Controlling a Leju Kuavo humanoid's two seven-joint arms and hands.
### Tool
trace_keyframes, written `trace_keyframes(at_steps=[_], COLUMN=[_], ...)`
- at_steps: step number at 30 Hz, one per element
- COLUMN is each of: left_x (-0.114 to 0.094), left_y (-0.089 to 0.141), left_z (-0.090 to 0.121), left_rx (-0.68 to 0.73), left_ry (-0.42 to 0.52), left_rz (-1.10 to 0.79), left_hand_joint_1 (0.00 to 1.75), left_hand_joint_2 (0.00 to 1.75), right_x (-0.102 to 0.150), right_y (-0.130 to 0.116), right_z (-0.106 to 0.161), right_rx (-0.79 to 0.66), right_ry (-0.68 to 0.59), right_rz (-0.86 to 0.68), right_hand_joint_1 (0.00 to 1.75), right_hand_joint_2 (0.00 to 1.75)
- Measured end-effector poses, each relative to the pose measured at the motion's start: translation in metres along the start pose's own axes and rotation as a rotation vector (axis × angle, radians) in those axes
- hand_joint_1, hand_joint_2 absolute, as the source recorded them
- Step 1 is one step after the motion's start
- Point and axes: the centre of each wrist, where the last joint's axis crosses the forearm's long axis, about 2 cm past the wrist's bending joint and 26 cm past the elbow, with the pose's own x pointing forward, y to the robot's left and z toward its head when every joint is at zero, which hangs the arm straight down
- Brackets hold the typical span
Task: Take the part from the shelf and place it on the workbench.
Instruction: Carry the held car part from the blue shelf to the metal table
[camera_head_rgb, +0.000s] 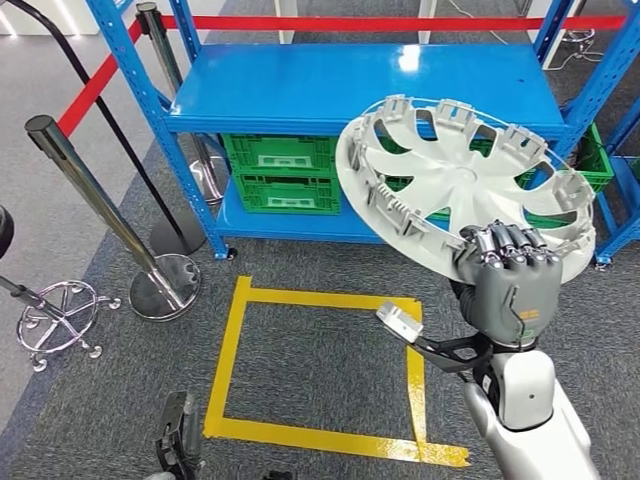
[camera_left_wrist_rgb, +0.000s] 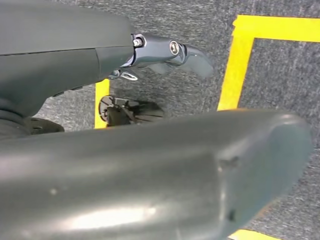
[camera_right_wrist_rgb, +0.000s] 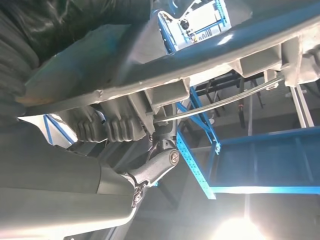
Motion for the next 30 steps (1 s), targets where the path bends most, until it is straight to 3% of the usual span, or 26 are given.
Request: trace_keyframes(at_steps=[30], left_x=[0.015], left_y=[0.001], left_z=[-0.002], left_rx=[-0.009], left_ry=[-0.018], left_rz=[-0.026], left_hand_joint_1=[0.0], left_hand_joint_2=[0.0], right_x=[0.006], right_y=[0.004], right_z=[-0.018], right_rx=[-0.026], right_ry=[0.033], right_rz=[-0.011], right_hand_joint_1=[1.75], right_hand_joint_2=[1.75])
